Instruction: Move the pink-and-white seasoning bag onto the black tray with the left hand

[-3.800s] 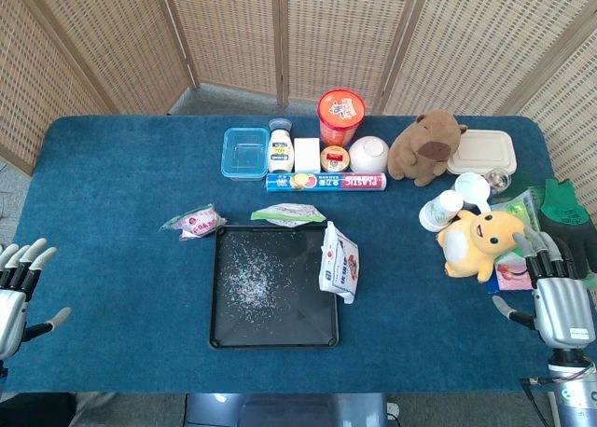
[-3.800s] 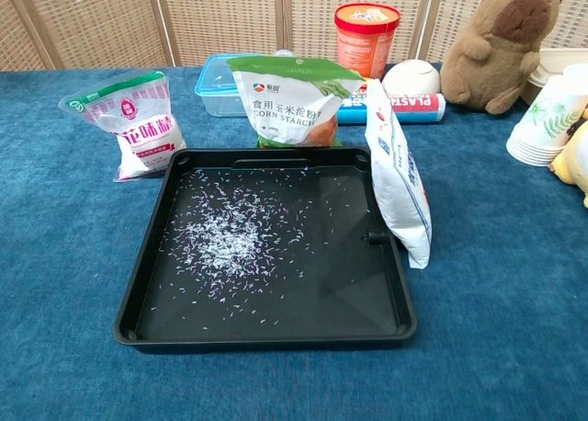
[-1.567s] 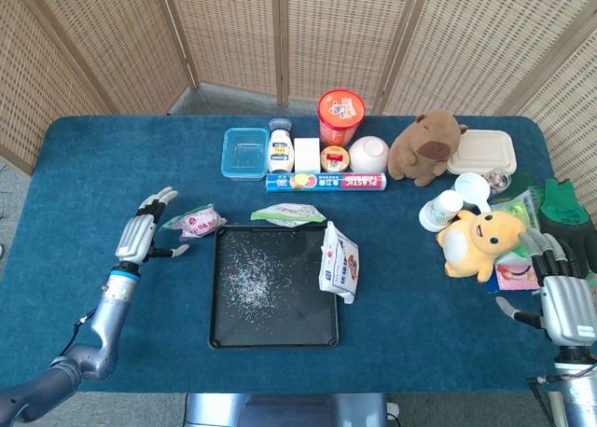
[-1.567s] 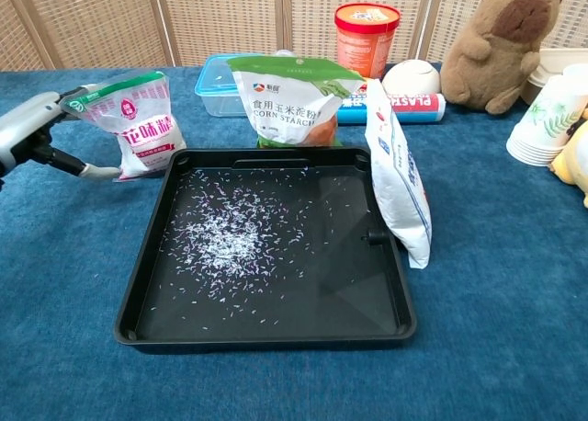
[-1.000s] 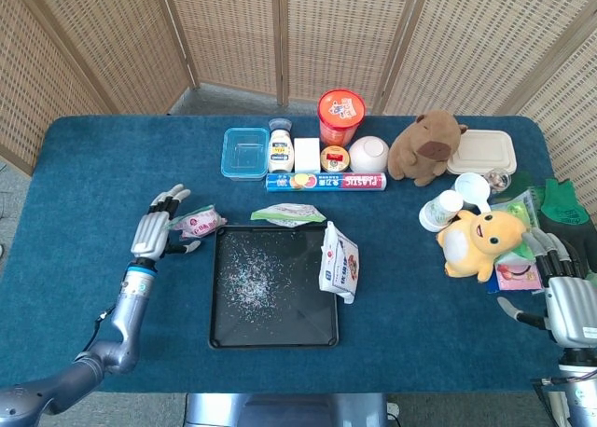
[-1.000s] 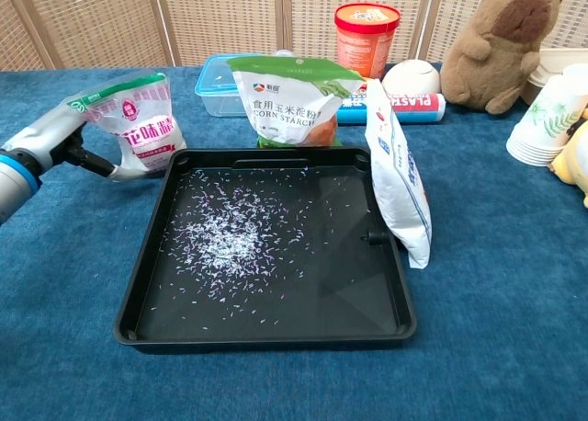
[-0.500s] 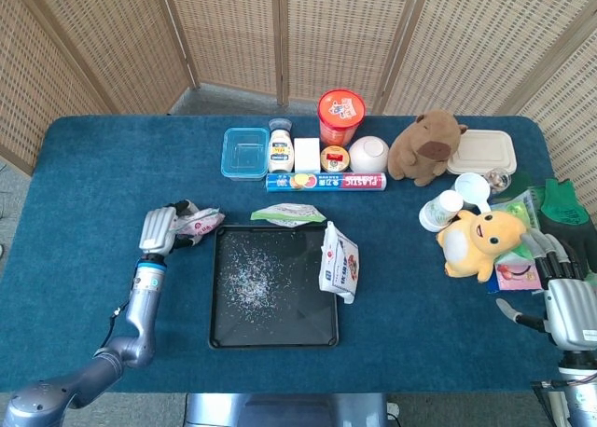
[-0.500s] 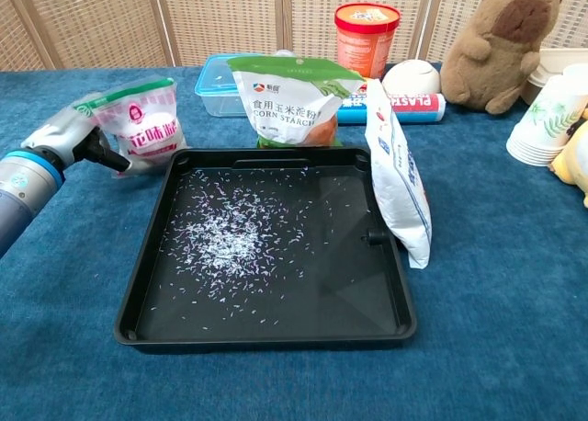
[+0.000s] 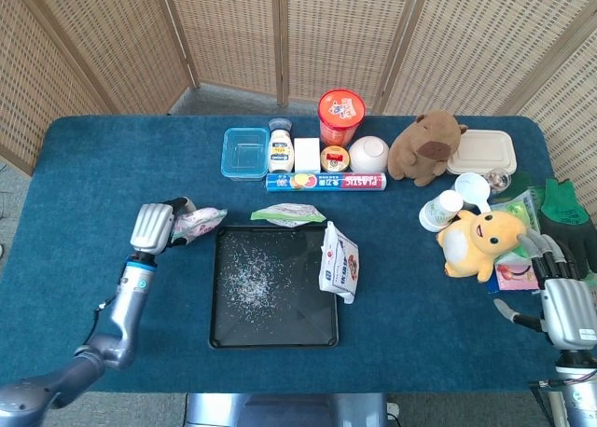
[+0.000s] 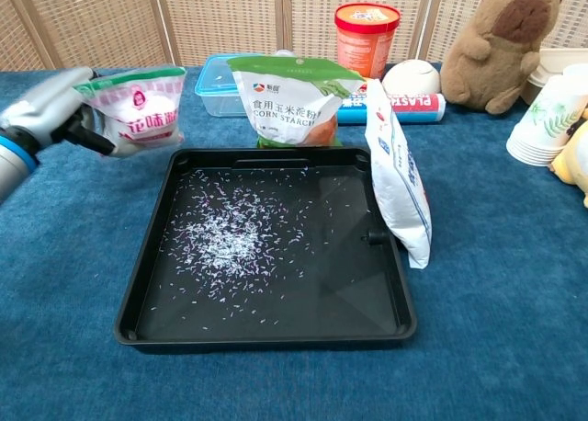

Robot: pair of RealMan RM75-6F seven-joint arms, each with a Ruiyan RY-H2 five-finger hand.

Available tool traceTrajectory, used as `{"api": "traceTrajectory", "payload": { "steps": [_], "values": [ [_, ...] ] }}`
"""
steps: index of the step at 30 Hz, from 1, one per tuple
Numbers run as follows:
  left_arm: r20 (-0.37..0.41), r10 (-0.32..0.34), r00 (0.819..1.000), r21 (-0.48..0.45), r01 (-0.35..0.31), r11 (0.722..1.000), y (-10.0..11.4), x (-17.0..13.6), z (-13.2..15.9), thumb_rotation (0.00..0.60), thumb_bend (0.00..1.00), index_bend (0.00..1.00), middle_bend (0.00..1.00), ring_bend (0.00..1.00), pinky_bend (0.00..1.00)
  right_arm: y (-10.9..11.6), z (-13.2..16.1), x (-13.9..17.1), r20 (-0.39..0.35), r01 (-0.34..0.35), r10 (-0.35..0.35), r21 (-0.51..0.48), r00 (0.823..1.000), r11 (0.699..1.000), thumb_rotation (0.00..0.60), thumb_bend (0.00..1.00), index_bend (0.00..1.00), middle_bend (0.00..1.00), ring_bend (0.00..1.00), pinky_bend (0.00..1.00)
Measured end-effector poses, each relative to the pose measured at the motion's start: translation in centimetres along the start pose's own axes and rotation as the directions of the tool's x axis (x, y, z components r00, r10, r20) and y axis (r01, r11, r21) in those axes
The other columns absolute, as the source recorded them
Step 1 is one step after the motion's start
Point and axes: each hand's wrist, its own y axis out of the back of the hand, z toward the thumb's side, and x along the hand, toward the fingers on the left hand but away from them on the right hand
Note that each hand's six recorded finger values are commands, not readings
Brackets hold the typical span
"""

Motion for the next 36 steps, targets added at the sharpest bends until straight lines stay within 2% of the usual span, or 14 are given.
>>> {"api": "traceTrajectory", "payload": {
  "steps": [4, 10, 14, 17, 20, 21, 23, 24, 30, 35, 36],
  "values": [
    [0.101, 0.002, 0.995, 0.09, -0.012, 0.996, 2.4, -0.7, 0.4, 0.6, 0.34, 0.73, 0.66, 0.63, 0.64, -0.2, 0.0, 0.0, 0.004, -0.005, 0.005, 0.003, 1.0, 1.0, 0.6, 0.0, 0.01, 0.0, 0.01, 0.0],
    [0.213, -0.004, 0.977, 0.212, -0.043, 0.976, 6.0, -2.1, 1.1, 0.6, 0.34, 0.73, 0.66, 0.63, 0.64, -0.3, 0.1, 0.0, -0.001, -0.01, 0.01, 0.005, 1.0, 1.0, 0.6, 0.0, 0.01, 0.0, 0.01, 0.0],
    [0.264, -0.029, 0.964, 0.326, -0.061, 0.944, 7.3, -2.7, 1.6, 0.6, 0.35, 0.73, 0.66, 0.63, 0.65, -0.3, 0.2, 0.0, -0.003, -0.01, 0.01, 0.007, 1.0, 1.0, 0.6, 0.0, 0.01, 0.0, 0.01, 0.0],
    [0.316, -0.061, 0.947, 0.425, -0.084, 0.901, 7.7, -3.0, 2.4, 0.6, 0.35, 0.73, 0.66, 0.63, 0.65, -0.3, 0.2, 0.1, -0.003, -0.008, 0.008, 0.006, 1.0, 1.0, 0.6, 0.0, 0.01, 0.0, 0.01, 0.0],
    [0.384, -0.097, 0.918, 0.528, -0.132, 0.839, 8.1, -3.2, 3.5, 0.6, 0.35, 0.73, 0.66, 0.63, 0.65, -0.2, 0.1, 0.0, -0.001, -0.007, 0.007, 0.004, 1.0, 1.0, 0.6, 0.0, 0.01, 0.0, 0.01, 0.0],
    [0.414, -0.113, 0.903, 0.563, -0.156, 0.812, 8.2, -3.3, 3.9, 0.6, 0.35, 0.73, 0.66, 0.63, 0.66, -0.2, 0.1, 0.0, 0.0, -0.006, 0.006, 0.004, 1.0, 1.0, 0.6, 0.0, 0.01, 0.0, 0.01, 0.0],
    [0.461, -0.133, 0.877, 0.6, -0.198, 0.775, 8.3, -3.4, 4.7, 0.6, 0.35, 0.73, 0.66, 0.63, 0.68, -0.1, 0.1, 0.0, 0.001, -0.004, 0.004, 0.002, 1.0, 1.0, 0.6, 0.0, 0.01, 0.0, 0.01, 0.0],
    [0.493, -0.143, 0.858, 0.616, -0.228, 0.754, 8.3, -3.5, 5.3, 0.6, 0.36, 0.73, 0.66, 0.63, 0.69, -0.1, 0.0, 0.0, 0.001, -0.003, 0.003, 0.001, 1.0, 1.0, 0.6, 0.0, 0.01, 0.0, 0.01, 0.0],
    [0.62, -0.196, 0.76, 0.657, -0.366, 0.659, 8.4, -4.0, 7.7, 0.6, 0.37, 0.73, 0.66, 0.63, 0.69, 0.2, -0.1, 0.0, 0.001, 0.002, -0.002, -0.007, 1.0, 1.0, 0.6, 0.0, 0.01, 0.0, 0.01, 0.0],
    [0.662, -0.248, 0.707, 0.68, -0.427, 0.596, 8.3, -4.0, 9.0, 0.6, 0.36, 0.73, 0.66, 0.63, 0.69, 0.4, -0.1, 0.1, 0.0, 0.005, -0.005, -0.01, 1.0, 1.0, 0.6, 0.0, 0.01, 0.0, 0.01, 0.0],
    [0.672, -0.266, 0.691, 0.685, -0.444, 0.578, 8.2, -4.1, 9.3, 0.6, 0.36, 0.73, 0.66, 0.63, 0.69, 0.4, -0.2, 0.1, 0.0, 0.007, -0.007, -0.011, 1.0, 1.0, 0.6, 0.0, 0.01, 0.0, 0.01, 0.0]
  ]
}}
